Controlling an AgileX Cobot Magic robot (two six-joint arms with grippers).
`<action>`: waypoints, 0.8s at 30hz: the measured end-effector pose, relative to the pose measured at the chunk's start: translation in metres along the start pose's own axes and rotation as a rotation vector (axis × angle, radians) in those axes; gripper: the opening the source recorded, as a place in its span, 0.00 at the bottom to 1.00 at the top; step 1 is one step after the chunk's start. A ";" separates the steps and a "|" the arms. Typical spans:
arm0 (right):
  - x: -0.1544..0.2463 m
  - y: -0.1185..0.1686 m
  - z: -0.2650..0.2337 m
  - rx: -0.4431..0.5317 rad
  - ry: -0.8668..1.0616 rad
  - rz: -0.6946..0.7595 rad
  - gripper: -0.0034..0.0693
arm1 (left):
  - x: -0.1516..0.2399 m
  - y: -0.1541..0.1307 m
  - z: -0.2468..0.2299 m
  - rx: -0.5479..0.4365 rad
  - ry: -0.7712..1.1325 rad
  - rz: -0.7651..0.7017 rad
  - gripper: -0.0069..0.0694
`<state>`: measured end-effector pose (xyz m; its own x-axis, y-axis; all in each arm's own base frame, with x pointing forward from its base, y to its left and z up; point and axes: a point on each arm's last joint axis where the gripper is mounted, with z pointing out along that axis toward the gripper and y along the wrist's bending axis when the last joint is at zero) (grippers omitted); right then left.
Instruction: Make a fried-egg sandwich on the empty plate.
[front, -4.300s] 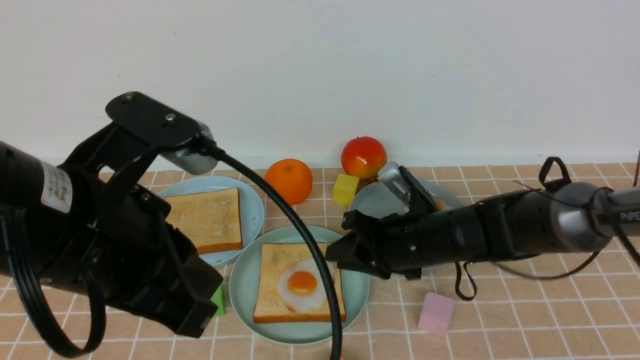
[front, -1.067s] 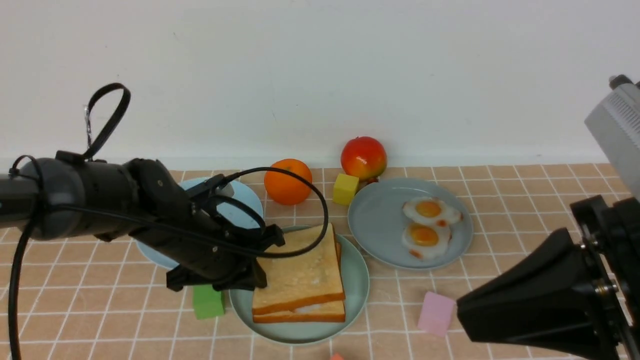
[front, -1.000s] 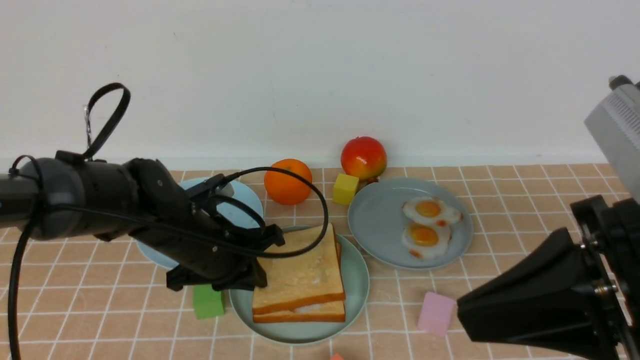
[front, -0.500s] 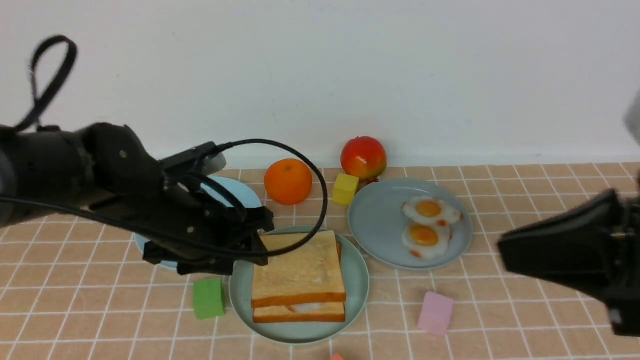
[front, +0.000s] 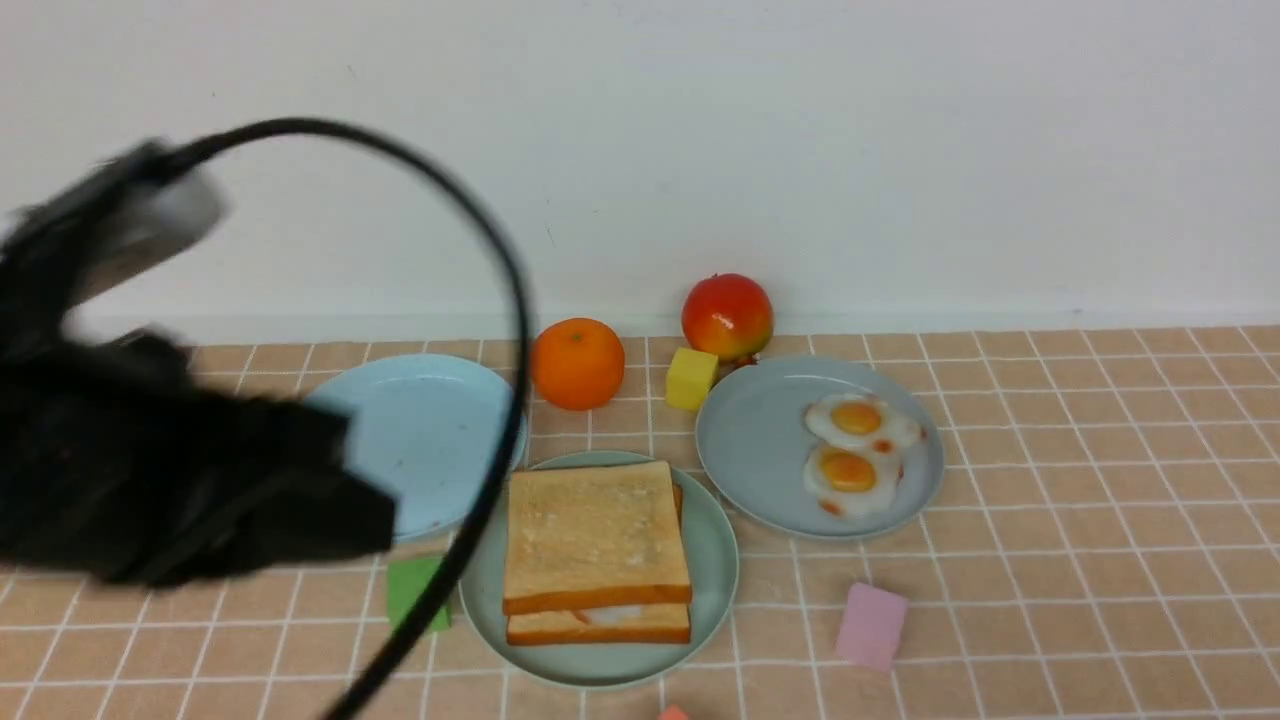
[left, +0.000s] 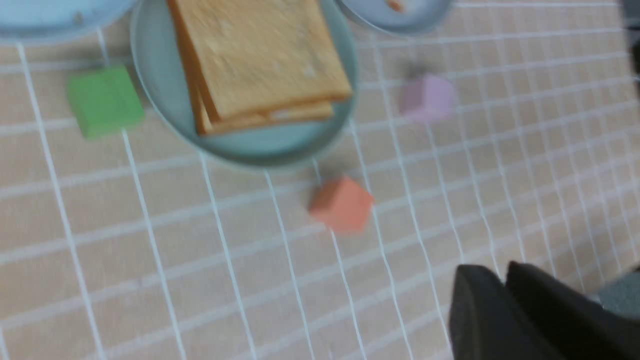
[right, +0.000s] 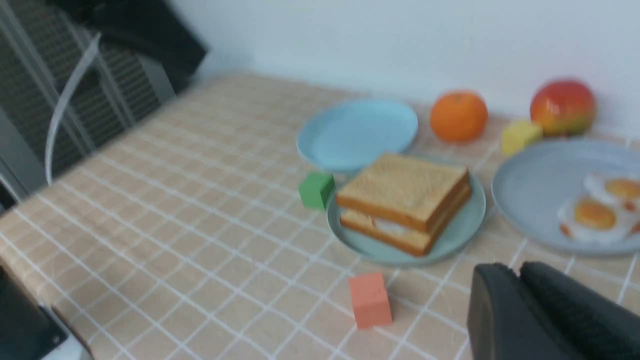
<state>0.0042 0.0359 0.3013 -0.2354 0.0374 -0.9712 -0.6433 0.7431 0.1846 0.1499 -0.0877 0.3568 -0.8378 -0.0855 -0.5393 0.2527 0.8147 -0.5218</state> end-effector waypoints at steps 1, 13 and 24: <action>0.004 0.001 -0.005 -0.004 -0.028 -0.011 0.16 | 0.015 0.000 -0.013 0.013 -0.017 0.010 0.12; 0.012 0.002 -0.007 -0.010 -0.024 -0.020 0.18 | 0.115 0.021 -0.063 0.031 -0.148 0.071 0.07; 0.013 0.002 -0.007 -0.013 -0.014 -0.020 0.20 | 0.128 0.024 -0.076 0.014 -0.227 0.124 0.07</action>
<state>-0.0055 0.0331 0.2898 -0.2122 0.0324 -0.9767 -0.6573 0.7348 0.1672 0.0117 -0.0352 0.3257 -0.6704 -0.1130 -0.7333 0.3547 0.8193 -0.4505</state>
